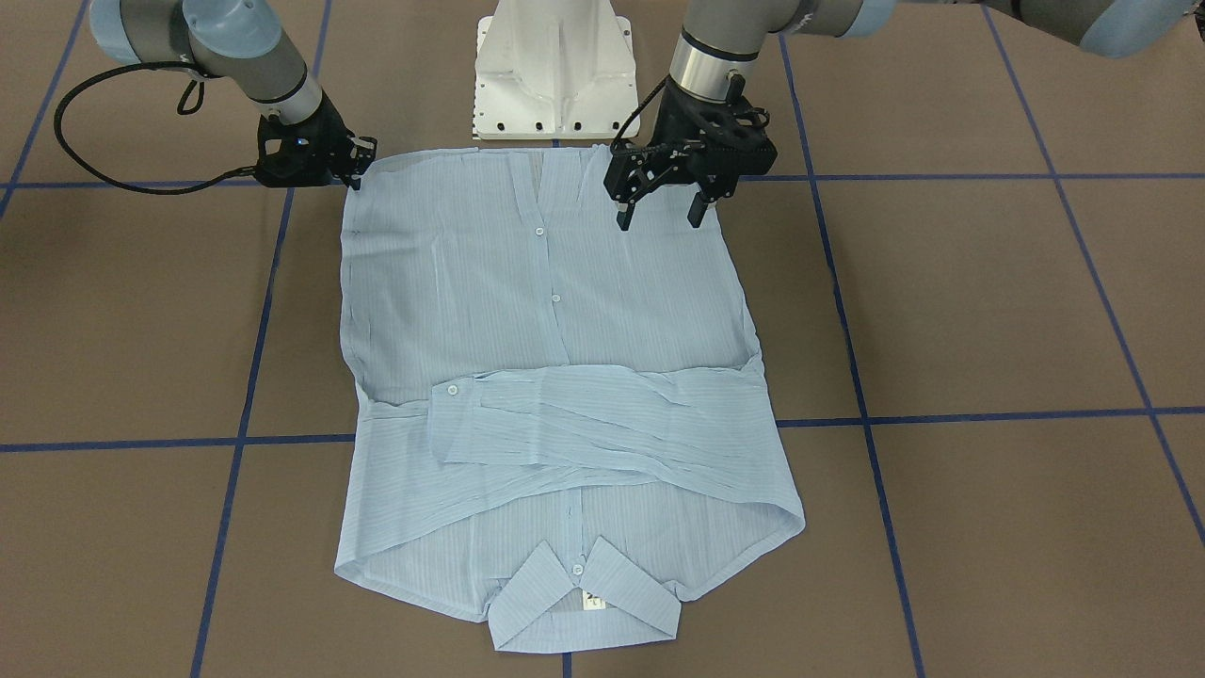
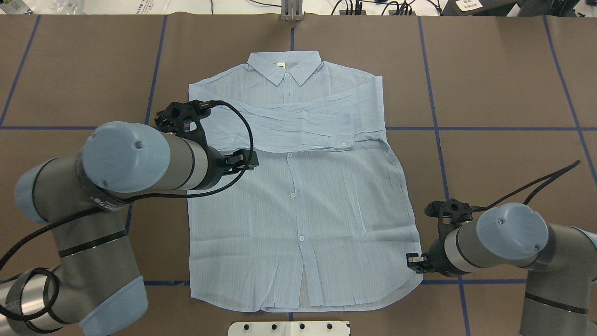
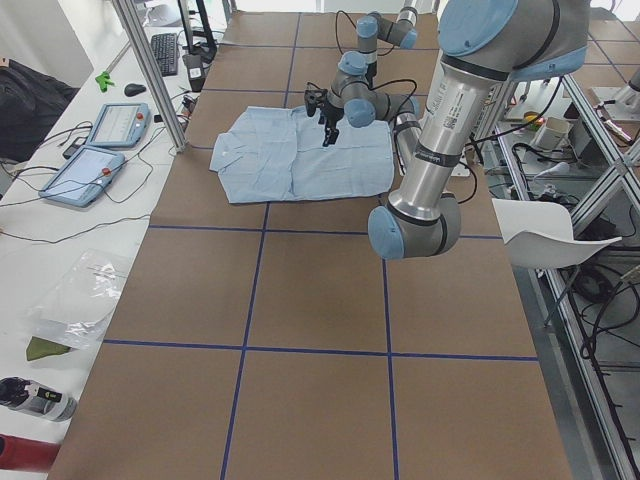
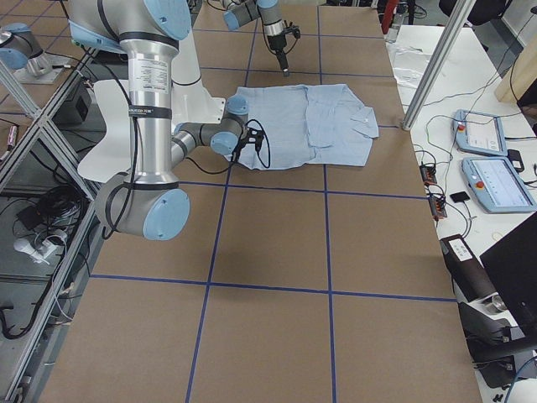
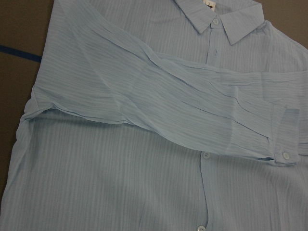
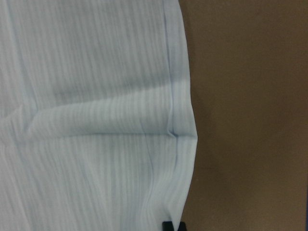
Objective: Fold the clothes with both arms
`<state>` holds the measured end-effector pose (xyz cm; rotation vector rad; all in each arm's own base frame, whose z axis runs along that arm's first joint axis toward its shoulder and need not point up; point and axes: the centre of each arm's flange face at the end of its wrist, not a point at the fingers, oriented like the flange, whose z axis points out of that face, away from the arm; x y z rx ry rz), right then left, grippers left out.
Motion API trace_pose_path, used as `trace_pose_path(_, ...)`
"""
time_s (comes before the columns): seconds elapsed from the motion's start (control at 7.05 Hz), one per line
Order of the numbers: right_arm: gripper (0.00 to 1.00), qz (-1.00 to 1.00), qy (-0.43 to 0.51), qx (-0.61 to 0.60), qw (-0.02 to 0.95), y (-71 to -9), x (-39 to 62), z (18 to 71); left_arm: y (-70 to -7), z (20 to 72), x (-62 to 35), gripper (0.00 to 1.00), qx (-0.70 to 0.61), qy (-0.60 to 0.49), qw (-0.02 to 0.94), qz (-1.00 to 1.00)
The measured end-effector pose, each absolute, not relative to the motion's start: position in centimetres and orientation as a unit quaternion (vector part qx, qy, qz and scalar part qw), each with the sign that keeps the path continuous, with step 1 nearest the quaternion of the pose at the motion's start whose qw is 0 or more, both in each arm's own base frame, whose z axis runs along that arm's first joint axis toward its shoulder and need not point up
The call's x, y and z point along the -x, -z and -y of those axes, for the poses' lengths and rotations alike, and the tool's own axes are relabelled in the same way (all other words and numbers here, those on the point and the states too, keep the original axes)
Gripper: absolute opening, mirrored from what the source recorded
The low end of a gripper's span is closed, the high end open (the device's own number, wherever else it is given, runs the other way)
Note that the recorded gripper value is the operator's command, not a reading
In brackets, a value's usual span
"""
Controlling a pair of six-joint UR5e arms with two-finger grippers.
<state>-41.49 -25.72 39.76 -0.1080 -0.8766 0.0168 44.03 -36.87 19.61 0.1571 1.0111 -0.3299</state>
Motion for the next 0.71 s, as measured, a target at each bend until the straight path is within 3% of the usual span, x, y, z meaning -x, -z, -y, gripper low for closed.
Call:
trace_pose_path(0.28,0.00,0.436,-0.017,0.039,0.899,-38.4,41.0,26.7,-23.8,34.0,-43.0,0.99,-0.033,0.172,0.857,-0.484)
trace_pose_path(0.71,0.00,0.443,-0.025,0.031,0.896,-37.7,40.4,27.5,-29.9,25.4,-46.1,0.97,0.019,0.191,0.847,-0.495)
